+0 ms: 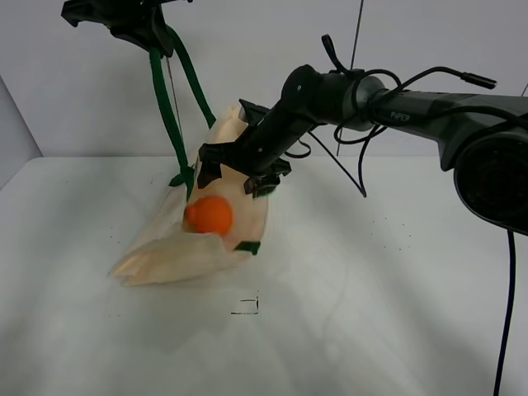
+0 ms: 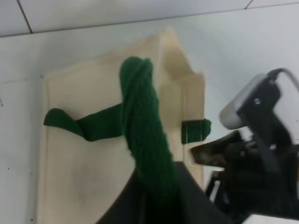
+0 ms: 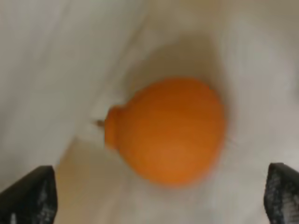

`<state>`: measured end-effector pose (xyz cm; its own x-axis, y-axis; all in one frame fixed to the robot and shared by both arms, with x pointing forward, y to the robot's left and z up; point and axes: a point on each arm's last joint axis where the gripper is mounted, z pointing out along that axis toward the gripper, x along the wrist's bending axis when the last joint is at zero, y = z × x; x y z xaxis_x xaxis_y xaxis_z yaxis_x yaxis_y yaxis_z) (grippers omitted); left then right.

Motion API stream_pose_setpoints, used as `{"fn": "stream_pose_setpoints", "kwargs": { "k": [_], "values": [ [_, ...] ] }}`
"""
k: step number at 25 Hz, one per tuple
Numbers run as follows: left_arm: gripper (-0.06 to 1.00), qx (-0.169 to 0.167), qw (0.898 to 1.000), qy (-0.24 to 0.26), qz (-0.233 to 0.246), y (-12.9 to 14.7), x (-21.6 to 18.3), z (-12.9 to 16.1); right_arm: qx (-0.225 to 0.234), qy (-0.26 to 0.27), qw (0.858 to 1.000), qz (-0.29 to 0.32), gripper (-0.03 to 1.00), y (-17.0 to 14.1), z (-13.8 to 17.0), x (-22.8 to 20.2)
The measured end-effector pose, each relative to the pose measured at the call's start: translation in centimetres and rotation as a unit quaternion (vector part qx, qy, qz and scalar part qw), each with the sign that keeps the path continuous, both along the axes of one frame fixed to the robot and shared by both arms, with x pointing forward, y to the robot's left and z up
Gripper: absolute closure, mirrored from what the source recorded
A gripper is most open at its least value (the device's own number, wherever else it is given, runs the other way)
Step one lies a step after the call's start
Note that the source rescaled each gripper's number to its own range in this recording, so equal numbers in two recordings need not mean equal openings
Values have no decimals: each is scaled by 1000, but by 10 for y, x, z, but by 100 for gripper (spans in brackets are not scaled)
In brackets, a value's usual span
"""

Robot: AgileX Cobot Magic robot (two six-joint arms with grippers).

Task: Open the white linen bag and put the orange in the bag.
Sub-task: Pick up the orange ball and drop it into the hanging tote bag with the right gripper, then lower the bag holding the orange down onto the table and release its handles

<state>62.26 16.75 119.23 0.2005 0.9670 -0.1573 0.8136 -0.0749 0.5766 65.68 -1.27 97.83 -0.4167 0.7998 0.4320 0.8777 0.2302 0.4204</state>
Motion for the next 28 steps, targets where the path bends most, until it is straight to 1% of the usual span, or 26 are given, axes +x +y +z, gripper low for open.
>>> {"fn": "stream_pose_setpoints", "kwargs": {
  "k": [1, 3, 5, 6, 8, 13, 16, 22, 25, 28],
  "values": [
    [94, 0, 1000, 0, 0, 0, 0, 0, -28, -7, 1000, 4, -2, -4, 7, 1],
    [94, 0, 1000, 0, 0, 0, 0, 0, -99, -13, 995, 7, -3, -15, 18, 1],
    [94, 0, 1000, -1, 0, 0, 0, 0, -179, -27, 984, -1, -3, -30, 25, 5],
    [94, 0, 1000, -1, 0, 0, 0, 0, -207, -30, 978, -8, -3, -38, 28, 7],
    [94, 0, 1000, -1, 0, 0, 0, 0, -234, -26, 972, -24, -3, -55, 28, 14],
    [94, 0, 1000, -1, 0, 0, 0, 0, -240, -13, 968, -71, -3, -104, 28, 36],
    [94, 0, 1000, -1, 0, 0, 0, 0, -248, 3, 964, -100, -3, -146, 28, 49],
    [94, 0, 1000, -1, 0, 0, 0, 0, -250, 35, 949, -190, -3, -241, 27, 66],
    [94, 0, 1000, -1, 0, 0, 0, 0, -246, 43, 944, -215, -3, -270, 27, 68],
    [94, 0, 1000, -1, -1, 0, 0, 0, -243, 45, 944, -218, -3, -277, 27, 68]
  ]
}}
